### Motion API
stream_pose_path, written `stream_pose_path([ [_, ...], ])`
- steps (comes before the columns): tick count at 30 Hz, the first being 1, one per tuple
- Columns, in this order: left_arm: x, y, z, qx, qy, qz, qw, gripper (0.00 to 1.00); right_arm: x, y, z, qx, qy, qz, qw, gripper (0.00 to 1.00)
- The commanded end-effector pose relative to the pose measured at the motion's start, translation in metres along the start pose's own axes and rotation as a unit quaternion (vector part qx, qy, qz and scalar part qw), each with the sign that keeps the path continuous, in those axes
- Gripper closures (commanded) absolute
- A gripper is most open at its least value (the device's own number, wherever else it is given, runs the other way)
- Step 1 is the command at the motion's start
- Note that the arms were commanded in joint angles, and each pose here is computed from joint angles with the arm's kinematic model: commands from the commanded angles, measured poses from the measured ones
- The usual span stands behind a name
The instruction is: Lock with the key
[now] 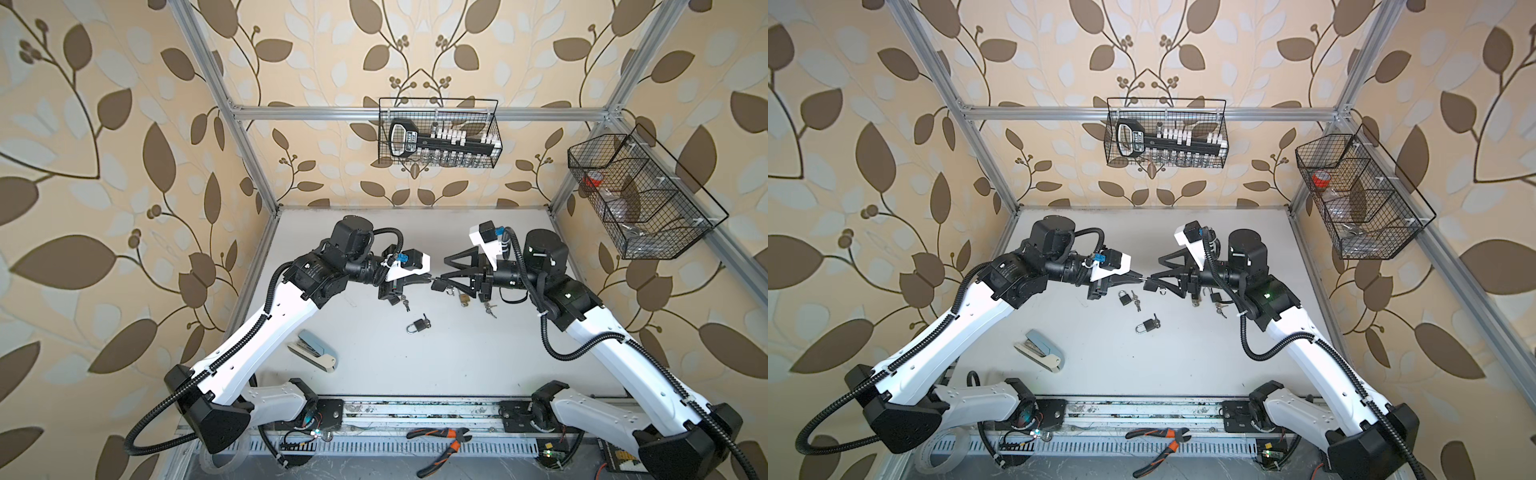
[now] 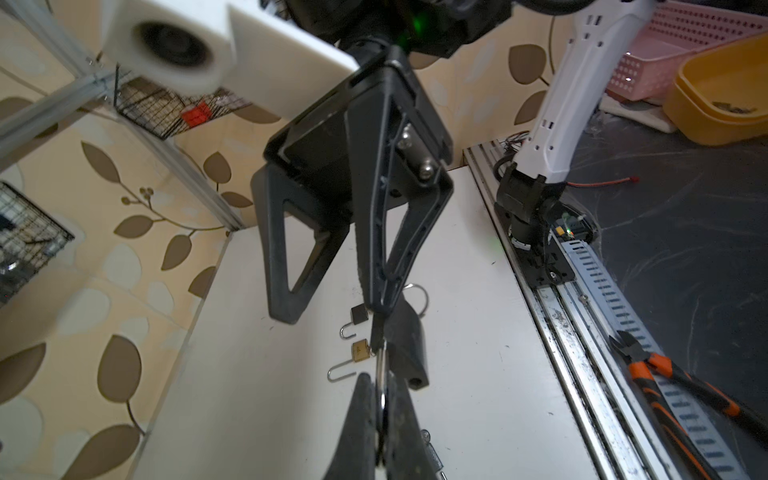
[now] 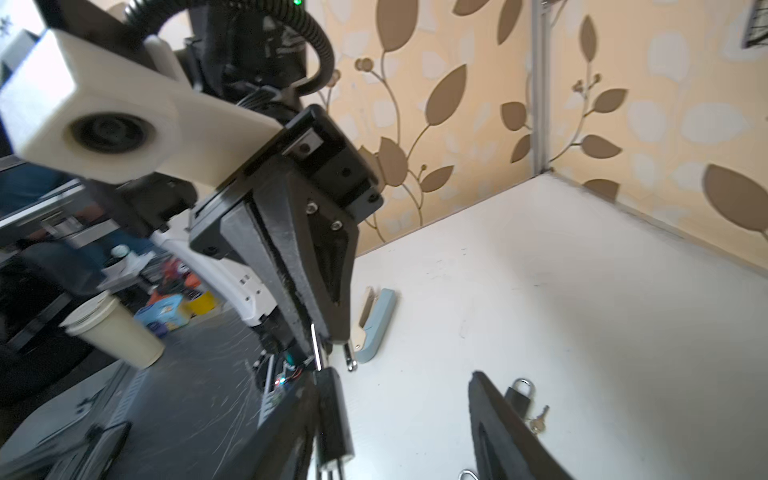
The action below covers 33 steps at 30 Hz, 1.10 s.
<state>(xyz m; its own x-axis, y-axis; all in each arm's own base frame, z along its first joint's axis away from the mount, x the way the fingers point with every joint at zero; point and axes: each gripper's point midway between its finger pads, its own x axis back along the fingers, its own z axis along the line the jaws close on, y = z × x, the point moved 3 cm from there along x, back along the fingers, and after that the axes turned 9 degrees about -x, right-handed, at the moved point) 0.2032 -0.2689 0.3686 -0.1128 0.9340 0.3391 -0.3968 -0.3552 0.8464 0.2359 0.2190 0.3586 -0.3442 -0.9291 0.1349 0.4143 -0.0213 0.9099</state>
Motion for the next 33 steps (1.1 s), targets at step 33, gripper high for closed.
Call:
stream_pose_path([
  [33,0.049,0.055,-0.01,0.354,0.048,-0.139,0.924,1.0,0.017,0.034,0.051,0.097,0.135,-0.13,0.978,0.09],
])
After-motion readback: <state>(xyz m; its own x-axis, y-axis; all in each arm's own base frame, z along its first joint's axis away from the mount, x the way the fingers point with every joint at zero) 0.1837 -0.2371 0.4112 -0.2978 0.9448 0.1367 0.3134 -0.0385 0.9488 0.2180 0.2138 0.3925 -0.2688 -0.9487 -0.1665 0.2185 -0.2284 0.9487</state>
